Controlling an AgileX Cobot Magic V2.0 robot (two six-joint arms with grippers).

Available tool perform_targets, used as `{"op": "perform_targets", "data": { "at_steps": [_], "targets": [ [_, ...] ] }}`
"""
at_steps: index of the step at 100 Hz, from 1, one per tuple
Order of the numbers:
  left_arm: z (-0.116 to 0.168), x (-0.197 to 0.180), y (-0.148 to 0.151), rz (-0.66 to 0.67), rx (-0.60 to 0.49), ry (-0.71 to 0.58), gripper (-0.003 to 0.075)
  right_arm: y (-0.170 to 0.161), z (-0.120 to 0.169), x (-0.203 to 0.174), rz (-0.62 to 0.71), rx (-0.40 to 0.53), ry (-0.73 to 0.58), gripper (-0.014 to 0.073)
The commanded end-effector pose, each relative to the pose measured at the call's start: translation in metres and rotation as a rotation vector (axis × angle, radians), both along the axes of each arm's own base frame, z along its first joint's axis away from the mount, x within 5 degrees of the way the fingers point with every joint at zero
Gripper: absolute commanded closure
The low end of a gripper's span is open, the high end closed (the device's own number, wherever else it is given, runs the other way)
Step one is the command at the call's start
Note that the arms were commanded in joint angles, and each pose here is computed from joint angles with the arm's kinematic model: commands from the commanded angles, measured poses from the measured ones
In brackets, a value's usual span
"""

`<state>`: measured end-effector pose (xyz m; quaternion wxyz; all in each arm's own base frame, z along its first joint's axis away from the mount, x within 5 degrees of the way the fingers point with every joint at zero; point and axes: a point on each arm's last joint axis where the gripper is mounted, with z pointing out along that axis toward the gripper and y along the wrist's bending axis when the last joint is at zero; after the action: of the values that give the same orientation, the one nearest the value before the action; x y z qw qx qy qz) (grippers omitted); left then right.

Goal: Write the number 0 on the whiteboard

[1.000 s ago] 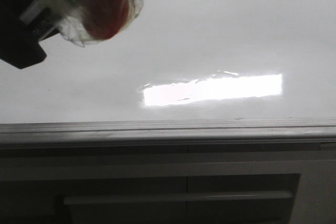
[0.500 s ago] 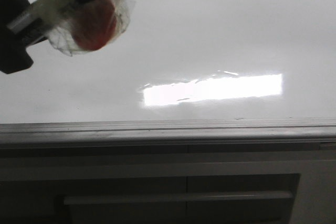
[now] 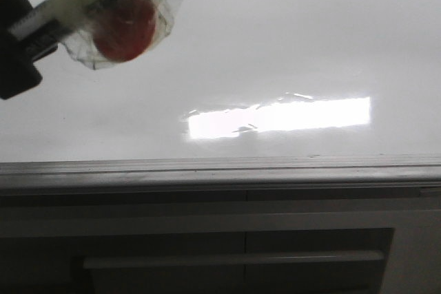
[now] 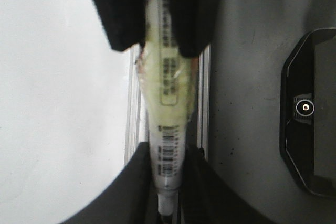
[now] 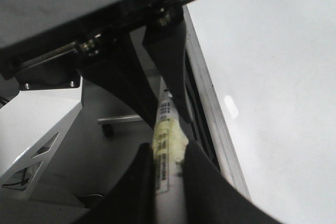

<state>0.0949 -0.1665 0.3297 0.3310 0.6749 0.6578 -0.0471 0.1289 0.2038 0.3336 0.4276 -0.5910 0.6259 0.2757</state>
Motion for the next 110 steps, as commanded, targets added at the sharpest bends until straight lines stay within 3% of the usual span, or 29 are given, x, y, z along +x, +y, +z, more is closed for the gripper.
{"op": "perform_targets", "data": {
  "at_steps": [1,19,37,53,71,90,110],
  "targets": [
    [0.038,-0.003,-0.004,0.033,-0.323,-0.058,0.0528,-0.004,0.017,0.0,-0.022,0.062,-0.027,0.0662],
    [0.052,-0.01,0.015,0.102,-0.431,-0.034,0.0375,-0.022,0.028,0.003,-0.075,0.087,-0.061,0.0662],
    [0.062,-0.023,0.042,0.145,-0.569,-0.031,0.0379,-0.05,0.034,0.003,-0.159,0.049,-0.065,0.0662],
    [0.051,-0.034,0.073,0.253,-0.778,-0.003,0.0489,-0.084,0.026,-0.005,-0.303,-0.019,-0.084,0.0662],
    [0.02,-0.048,0.098,0.257,-0.954,0.018,0.0741,-0.115,0.01,-0.021,-0.466,0.03,-0.128,0.0662],
    [0.008,-0.058,0.108,0.189,-1.138,0.007,0.074,-0.127,0.008,-0.017,-0.646,0.212,-0.214,0.0662],
    [0.002,-0.054,0.109,0.242,-1.101,-0.004,0.074,-0.117,0.002,0.011,-0.702,0.2,-0.202,0.0662]
  ]
}}
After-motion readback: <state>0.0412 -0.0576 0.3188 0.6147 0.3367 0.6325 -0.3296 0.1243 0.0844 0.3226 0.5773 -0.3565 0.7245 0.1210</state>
